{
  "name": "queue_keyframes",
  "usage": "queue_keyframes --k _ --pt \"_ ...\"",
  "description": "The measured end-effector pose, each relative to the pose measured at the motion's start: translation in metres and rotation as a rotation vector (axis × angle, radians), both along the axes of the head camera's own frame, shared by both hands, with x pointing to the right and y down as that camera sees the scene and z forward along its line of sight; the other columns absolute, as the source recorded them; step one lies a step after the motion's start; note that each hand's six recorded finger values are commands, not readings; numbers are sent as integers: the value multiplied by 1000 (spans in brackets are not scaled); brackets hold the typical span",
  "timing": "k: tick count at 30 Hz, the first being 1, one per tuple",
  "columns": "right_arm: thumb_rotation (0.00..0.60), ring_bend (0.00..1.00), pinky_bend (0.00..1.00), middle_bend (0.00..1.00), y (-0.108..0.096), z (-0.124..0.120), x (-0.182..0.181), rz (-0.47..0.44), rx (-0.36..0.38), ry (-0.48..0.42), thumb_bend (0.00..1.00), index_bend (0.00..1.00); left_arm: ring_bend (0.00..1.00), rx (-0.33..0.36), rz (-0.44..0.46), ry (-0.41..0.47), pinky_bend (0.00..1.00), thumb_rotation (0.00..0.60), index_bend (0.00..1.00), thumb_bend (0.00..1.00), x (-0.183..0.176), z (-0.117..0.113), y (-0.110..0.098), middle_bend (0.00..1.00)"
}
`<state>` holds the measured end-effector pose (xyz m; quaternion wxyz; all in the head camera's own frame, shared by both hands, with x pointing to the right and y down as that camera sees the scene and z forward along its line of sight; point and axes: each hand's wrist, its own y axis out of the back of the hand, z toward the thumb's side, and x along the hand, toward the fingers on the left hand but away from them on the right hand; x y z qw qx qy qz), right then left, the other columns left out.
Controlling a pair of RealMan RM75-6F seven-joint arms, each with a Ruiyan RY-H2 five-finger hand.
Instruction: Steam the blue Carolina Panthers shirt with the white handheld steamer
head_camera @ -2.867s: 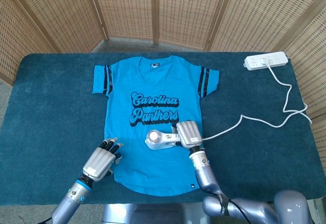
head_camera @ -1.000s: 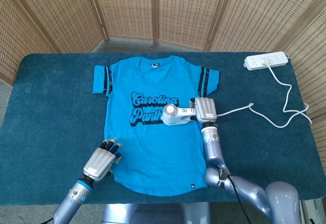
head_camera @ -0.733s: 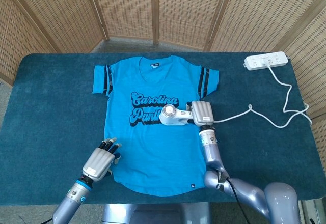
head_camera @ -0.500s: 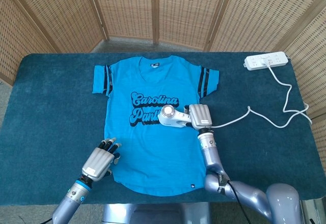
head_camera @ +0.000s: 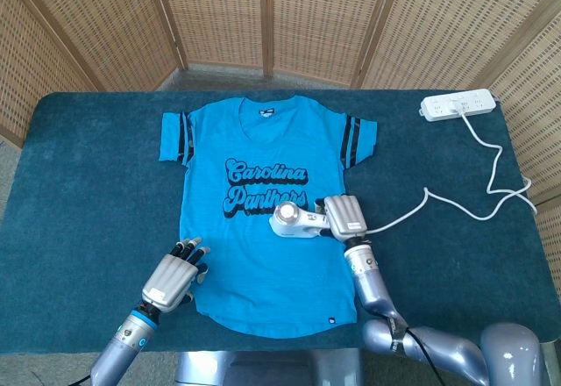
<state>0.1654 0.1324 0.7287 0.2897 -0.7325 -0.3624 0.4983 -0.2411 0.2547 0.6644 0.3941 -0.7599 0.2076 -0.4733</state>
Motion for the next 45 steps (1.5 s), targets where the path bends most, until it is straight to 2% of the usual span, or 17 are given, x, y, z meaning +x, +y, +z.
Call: queue_keyframes --k 15,20,29,37,45 --pt "600 591 457 642 53 -24 10 -63 -65 -36 332 654 114 0 6 2 150 495 609 379 1 1 0 248" --pt "600 591 454 641 60 -28 13 -71 -66 -36 332 653 113 -1 7 3 150 492 609 378 1 1 1 248" --pt "600 595 459 641 31 -46 26 18 9 -82 331 653 114 3 1 -2 150 492 609 378 -2 0 0 248" --pt "600 599 466 641 8 -60 47 105 44 -108 331 653 113 0 5 1 150 498 609 378 0 1 0 248" --pt "600 599 466 641 -20 -64 88 217 89 -87 332 653 114 4 3 -3 150 495 609 378 -1 -1 0 248"
